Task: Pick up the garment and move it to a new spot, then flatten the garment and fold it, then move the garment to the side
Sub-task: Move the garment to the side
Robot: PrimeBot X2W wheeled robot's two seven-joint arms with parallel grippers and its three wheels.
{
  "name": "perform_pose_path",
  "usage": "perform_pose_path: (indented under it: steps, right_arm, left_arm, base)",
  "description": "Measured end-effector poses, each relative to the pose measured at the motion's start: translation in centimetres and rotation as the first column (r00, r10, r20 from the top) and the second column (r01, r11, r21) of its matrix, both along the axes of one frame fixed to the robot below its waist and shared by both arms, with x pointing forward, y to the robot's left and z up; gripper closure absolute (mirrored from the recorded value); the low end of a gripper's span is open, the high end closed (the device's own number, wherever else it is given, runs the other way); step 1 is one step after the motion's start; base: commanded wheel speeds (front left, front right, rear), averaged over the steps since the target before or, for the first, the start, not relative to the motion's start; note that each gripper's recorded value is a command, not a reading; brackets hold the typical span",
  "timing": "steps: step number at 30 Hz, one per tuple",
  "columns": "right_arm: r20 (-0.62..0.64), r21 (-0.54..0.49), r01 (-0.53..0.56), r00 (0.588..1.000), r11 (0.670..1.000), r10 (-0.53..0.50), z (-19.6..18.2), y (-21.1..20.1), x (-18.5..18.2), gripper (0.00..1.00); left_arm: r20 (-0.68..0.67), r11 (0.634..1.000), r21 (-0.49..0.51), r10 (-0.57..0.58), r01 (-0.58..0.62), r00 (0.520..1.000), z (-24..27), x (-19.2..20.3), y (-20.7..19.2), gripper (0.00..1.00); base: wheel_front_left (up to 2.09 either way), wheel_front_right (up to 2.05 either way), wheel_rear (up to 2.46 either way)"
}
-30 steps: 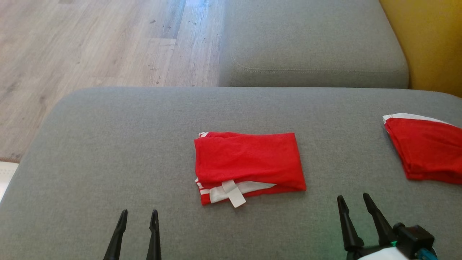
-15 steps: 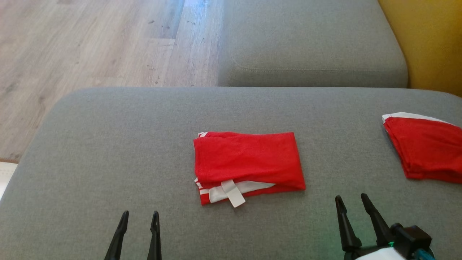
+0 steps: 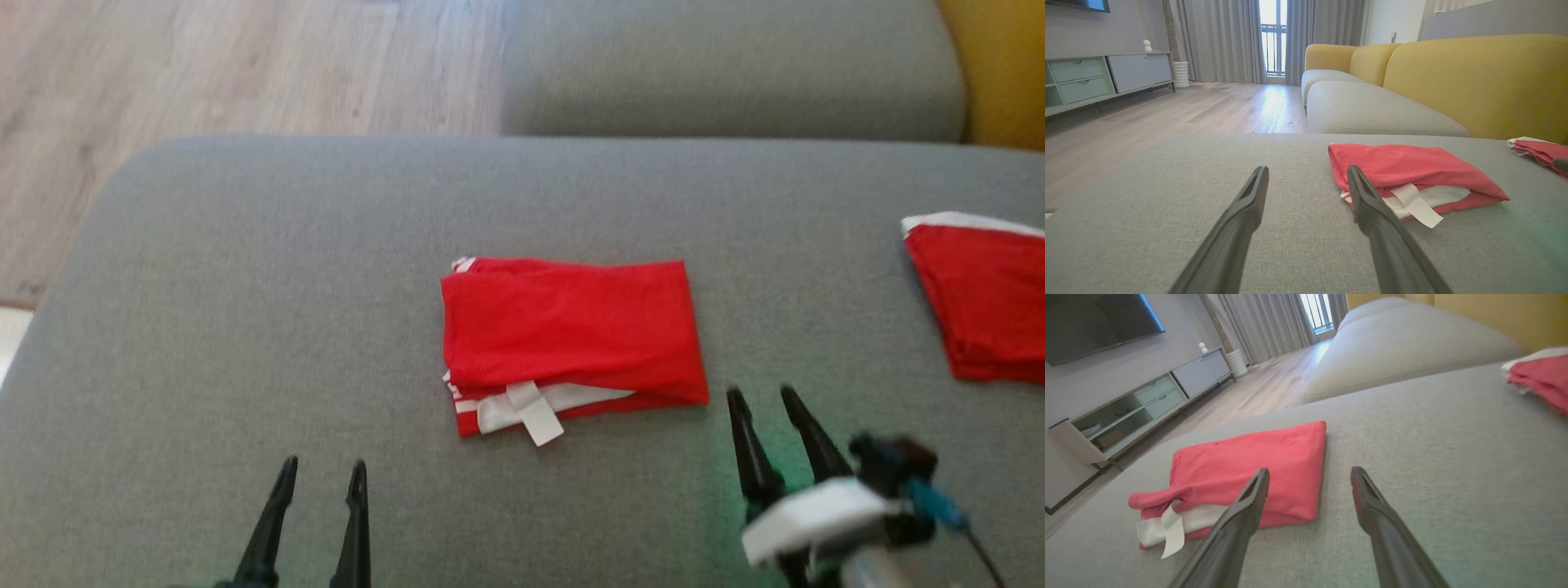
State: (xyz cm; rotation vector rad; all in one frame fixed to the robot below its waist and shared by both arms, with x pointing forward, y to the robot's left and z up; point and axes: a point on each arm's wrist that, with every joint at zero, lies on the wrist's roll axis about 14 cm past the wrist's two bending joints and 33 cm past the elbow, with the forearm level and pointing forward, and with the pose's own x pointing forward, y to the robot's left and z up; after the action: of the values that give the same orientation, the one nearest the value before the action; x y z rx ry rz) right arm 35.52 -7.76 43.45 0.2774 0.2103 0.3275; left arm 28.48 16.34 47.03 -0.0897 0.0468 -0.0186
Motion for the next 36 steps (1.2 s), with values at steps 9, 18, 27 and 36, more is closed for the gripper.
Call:
perform_pose_path:
  steps: [9,18,27,36]
  right_arm:
    - [-0.227,0.085,-0.058,0.971,0.995,0.076,-2.5,2.9,6.8,0.00]
    - [-0.403,0.138,-0.086,0.905,0.987,0.135,-5.7,4.4,8.4,0.00]
    - [-0.406,0.187,-0.083,0.901,0.979,0.154,-4.9,4.2,8.4,1.00]
    - [-0.311,-0.058,0.010,0.950,0.998,-0.027,-2.7,-7.6,11.8,1.00]
  left_arm:
    - [-0.004,1.000,0.001,-0.027,0.027,1.000,0.0,4.1,0.1,0.00]
    - [-0.050,1.000,-0.004,0.008,-0.008,0.999,-1.4,4.4,1.1,0.00]
    - [-0.045,1.000,-0.017,-0.011,0.010,0.999,-1.3,5.0,0.6,0.00]
    - [-0.049,0.996,-0.032,-0.080,0.079,0.996,-1.8,6.7,-1.4,0.00]
  base:
    - [0.00,0.00,0.00]
    - [0.00,0.00,0.00]
    - [0.00,0.00,0.00]
    - [0.00,0.00,0.00]
